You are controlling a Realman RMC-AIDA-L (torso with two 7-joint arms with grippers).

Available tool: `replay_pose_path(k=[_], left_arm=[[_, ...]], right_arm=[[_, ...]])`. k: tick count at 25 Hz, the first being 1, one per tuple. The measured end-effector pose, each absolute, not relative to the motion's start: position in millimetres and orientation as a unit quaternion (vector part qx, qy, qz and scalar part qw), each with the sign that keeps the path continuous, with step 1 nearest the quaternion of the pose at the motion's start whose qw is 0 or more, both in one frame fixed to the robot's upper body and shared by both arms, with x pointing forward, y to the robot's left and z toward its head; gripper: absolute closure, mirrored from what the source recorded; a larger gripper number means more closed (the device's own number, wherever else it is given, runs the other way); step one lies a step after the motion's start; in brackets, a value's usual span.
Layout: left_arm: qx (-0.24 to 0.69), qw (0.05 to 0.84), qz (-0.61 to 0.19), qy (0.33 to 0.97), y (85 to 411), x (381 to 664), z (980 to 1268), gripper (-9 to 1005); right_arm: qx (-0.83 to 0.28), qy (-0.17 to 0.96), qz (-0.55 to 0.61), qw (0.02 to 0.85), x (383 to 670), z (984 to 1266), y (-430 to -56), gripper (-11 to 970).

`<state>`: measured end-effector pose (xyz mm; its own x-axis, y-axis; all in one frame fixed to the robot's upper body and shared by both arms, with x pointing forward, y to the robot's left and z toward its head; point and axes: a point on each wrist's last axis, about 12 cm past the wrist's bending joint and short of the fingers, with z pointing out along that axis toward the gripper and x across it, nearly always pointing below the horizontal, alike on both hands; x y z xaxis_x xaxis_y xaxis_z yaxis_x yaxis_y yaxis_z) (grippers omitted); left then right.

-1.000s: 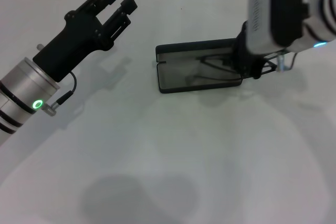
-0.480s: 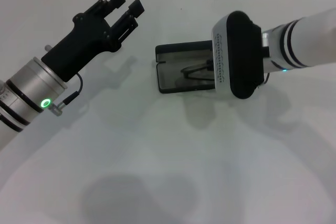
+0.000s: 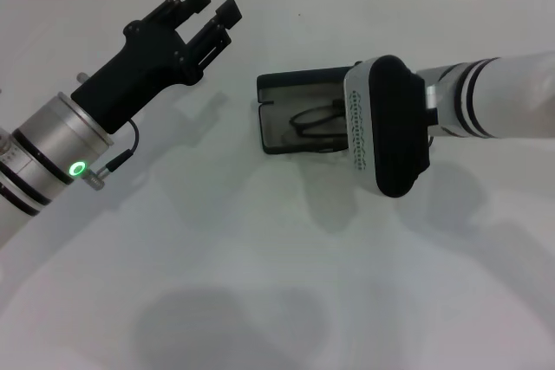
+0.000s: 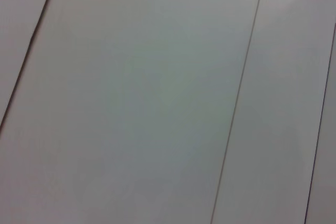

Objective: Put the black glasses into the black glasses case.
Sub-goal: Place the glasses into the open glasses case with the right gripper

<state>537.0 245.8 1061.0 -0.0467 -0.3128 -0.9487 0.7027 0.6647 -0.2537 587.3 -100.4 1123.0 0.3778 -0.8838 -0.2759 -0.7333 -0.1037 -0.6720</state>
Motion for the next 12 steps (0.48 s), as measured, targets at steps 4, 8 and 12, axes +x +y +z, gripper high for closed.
replay_pose_path(k=[4,8,12], left_arm=[[0.158,0.671,-0.378,0.618,246,537,1061,434],[0.159,0.671,-0.379,0.617,245,537,1061,434],[0.160,0.671,-0.380,0.616,245,538,1062,434]], right_arm=[[-0.735,0.538,-0.110,0.398,583,1115,-101,893],[-0.732,0.529,-0.118,0.412,581,1110,-102,891],[-0.728,0.525,-0.123,0.422,582,1107,-103,889]])
